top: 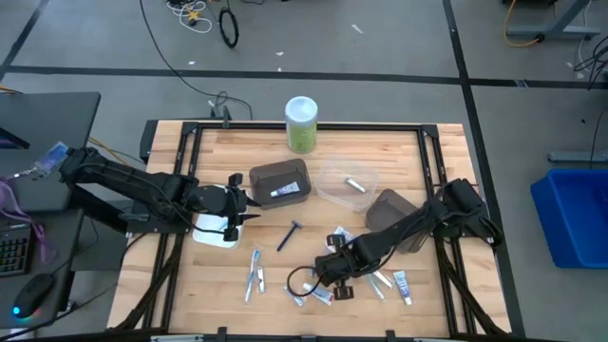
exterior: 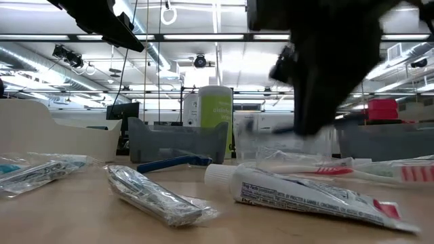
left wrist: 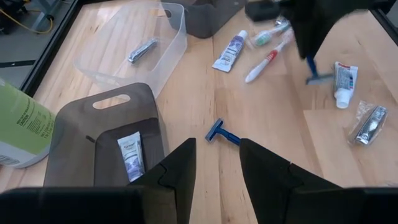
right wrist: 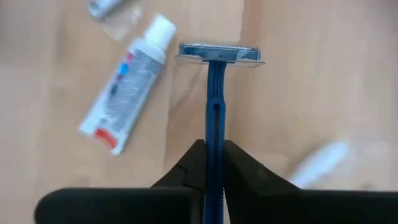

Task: Pick & Place Travel size toiletries
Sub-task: Put the razor into the right black bin

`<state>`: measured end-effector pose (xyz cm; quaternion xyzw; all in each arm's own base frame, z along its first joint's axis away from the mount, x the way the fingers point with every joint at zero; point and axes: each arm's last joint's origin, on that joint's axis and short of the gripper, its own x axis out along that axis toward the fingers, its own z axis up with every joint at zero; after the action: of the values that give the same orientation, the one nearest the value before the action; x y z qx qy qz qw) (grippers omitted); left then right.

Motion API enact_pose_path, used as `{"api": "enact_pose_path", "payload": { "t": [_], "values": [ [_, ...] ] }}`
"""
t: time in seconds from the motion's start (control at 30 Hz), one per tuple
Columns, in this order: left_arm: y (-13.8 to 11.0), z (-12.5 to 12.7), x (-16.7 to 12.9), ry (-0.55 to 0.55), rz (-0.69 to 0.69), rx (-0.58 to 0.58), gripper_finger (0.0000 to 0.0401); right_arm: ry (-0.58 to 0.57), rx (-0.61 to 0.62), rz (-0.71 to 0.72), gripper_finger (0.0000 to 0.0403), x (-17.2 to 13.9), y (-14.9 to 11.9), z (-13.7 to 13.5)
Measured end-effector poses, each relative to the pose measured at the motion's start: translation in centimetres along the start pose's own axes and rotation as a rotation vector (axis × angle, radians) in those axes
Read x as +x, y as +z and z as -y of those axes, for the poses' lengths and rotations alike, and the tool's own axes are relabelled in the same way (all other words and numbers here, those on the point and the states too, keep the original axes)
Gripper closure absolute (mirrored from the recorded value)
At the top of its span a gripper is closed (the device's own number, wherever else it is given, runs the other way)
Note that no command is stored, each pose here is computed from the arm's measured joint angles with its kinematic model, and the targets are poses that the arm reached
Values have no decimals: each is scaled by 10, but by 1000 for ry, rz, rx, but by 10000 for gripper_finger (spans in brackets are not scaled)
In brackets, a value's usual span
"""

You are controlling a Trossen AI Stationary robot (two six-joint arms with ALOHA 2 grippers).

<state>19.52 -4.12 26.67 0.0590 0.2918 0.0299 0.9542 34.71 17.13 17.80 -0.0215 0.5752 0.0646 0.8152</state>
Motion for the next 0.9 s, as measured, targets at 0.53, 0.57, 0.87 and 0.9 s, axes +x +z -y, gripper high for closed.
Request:
{"api": "enact_pose_path", "payload": {
  "t": [0.53, 0.57, 0.87, 0.9],
  "values": [
    [0, 0, 0, -1, -2, 3, 269, -322, 428, -11, 368, -126, -67, 42],
    [0, 0, 0, -1, -2, 3, 269, -338, 487, -24, 367, -124, -77, 45],
    [0, 0, 0, -1, -1, 3, 269, -471, 905, -109, 345, -96, -156, 69],
    [0, 0, 0, -1, 0, 3, 269, -485, 930, -117, 339, -92, -161, 71]
  ]
}}
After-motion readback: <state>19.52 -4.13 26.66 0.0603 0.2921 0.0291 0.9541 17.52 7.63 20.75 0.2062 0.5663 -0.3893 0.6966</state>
